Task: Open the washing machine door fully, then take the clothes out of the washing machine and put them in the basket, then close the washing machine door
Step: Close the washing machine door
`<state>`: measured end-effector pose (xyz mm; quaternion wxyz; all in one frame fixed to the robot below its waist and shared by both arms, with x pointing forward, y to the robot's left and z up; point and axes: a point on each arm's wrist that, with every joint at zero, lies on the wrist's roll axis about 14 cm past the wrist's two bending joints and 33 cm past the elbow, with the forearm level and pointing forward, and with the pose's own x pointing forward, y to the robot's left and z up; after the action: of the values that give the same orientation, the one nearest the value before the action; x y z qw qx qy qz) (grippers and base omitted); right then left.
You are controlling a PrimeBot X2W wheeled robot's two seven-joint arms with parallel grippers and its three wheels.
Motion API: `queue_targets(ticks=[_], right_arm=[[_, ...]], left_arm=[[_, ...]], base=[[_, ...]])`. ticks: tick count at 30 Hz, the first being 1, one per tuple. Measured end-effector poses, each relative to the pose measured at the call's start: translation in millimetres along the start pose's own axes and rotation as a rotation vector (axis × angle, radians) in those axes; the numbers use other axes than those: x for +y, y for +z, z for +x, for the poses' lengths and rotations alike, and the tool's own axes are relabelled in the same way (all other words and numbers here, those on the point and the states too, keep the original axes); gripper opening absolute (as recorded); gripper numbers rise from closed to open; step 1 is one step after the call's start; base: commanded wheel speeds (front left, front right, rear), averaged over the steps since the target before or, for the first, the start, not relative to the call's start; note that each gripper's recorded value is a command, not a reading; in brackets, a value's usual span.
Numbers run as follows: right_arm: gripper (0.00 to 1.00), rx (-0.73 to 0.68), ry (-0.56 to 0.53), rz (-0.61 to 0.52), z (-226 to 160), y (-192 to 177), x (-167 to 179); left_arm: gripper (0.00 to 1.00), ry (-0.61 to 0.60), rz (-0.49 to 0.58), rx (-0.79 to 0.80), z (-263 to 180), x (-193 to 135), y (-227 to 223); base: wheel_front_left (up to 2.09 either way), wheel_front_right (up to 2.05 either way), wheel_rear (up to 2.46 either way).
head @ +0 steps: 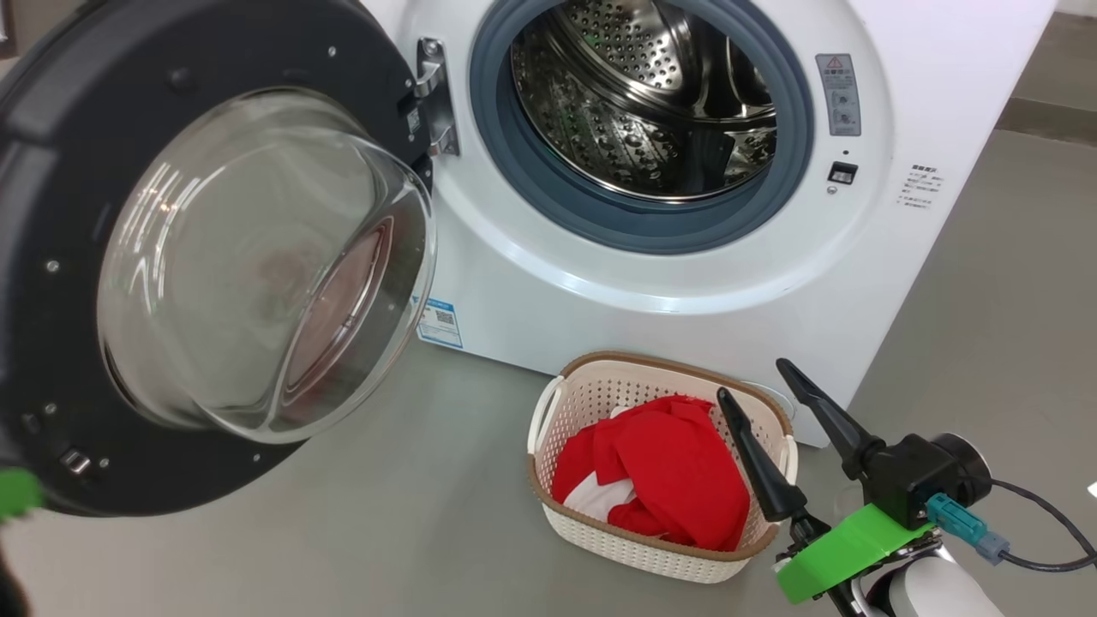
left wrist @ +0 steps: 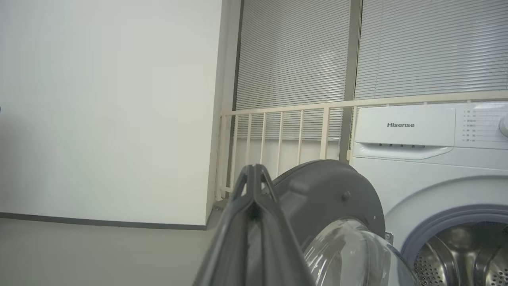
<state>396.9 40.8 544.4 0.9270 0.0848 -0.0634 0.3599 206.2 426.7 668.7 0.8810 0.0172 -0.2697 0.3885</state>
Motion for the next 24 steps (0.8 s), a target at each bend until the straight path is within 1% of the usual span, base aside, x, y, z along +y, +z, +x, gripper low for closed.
queue_targets(ticks=[1,2,4,6,9,12,15,18,22,24], right_arm=[[1.0,0.002,-0.002,-0.003,-0.8,-0.2,-1.2],[1.0,0.005,-0.004,-0.011,-2.8,-0.2,-2.8],[1.0,0.008,-0.003,-0.019,-5.1,-0.3,-3.8],[1.0,0.011,-0.008,-0.026,-7.6,-0.3,-6.5],[1.0,0.012,-0.021,-0.039,-10.9,0.9,-12.8],[1.0,0.017,-0.024,-0.051,-12.3,0.8,-16.6],[1.0,0.022,-0.024,-0.055,-12.9,-0.6,-18.4],[1.0,0.026,-0.023,-0.054,-13.6,-2.1,-17.9],[1.0,0.033,-0.024,-0.051,-15.2,-4.6,-18.5],[1.0,0.039,-0.023,-0.052,-16.4,-6.7,-18.8]], left_arm=[[0.0,0.012,-0.018,-0.004,6.2,4.5,0.0],[0.0,0.068,-0.117,-0.004,18.1,16.7,-1.2],[0.0,0.106,-0.199,0.007,27.4,26.8,-6.4],[0.0,0.133,-0.264,0.042,35.3,34.8,-17.1],[0.0,0.167,-0.33,0.108,45.7,42.6,-34.3],[0.0,0.189,-0.348,0.181,53.6,46.0,-50.8],[0.0,0.232,-0.445,0.278,57.0,44.5,-73.4],[0.0,0.28,-0.563,0.368,60.3,41.9,-93.0],[0.0,0.301,-0.626,0.481,61.2,37.8,-113.8],[0.0,0.313,-0.676,0.538,60.5,34.6,-123.4]], base=[[0.0,0.0,0.0],[0.0,0.0,0.0],[0.0,0.0,0.0],[0.0,0.0,0.0],[0.0,0.0,0.0],[0.0,0.0,0.0],[0.0,0.0,0.0],[0.0,0.0,0.0],[0.0,0.0,0.0],[0.0,0.0,0.0]])
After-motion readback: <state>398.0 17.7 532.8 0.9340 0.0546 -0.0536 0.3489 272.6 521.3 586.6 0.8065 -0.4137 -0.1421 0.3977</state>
